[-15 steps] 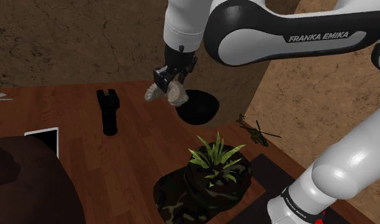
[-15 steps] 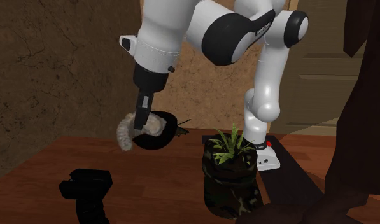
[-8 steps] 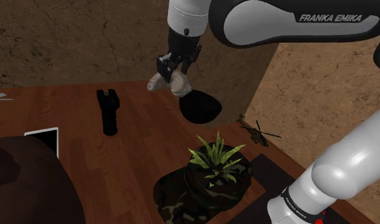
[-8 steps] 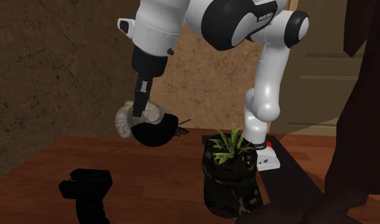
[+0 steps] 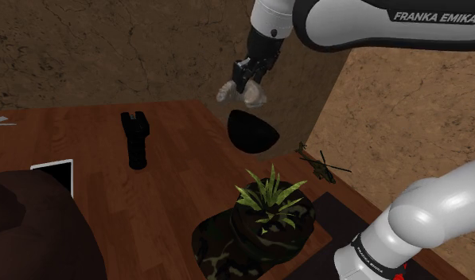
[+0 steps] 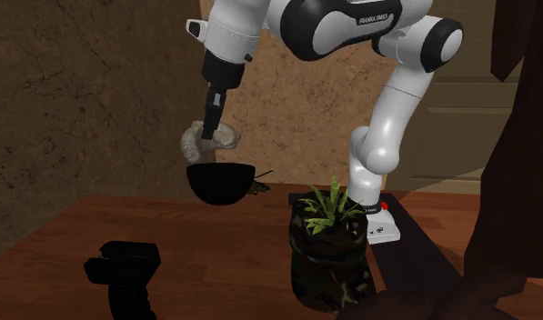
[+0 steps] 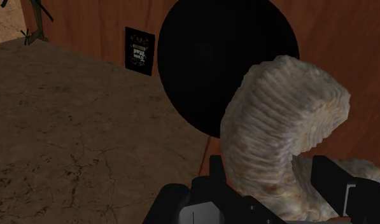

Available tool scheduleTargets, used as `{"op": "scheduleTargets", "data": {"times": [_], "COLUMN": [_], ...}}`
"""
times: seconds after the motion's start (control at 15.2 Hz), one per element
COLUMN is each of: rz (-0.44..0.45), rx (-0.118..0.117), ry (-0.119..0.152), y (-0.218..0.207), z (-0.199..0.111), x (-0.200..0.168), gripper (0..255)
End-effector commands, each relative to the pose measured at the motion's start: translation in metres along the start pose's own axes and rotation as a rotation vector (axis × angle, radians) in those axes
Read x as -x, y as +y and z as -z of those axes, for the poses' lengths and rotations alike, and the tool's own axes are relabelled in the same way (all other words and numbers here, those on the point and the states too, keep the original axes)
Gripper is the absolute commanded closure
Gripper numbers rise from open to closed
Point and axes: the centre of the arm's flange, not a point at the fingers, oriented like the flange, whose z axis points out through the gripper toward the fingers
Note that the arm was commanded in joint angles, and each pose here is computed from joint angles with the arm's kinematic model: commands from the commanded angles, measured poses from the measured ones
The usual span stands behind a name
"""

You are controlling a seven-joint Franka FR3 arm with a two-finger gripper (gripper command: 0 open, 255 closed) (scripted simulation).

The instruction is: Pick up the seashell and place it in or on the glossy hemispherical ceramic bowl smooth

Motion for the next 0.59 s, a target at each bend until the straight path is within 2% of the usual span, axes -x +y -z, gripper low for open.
{"op": "scheduleTargets", "data": {"times": [0.0,0.07,0.53], "rz": [0.001,0.001,0.001], "rx": [-0.002,-0.002,-0.002], "ry": [0.001,0.001,0.001], "y": [0.028,0.048,0.037], "z": [-0.003,-0.005,-0.038], "x": [0.006,0.009,0.021], "gripper": [255,255,255]}}
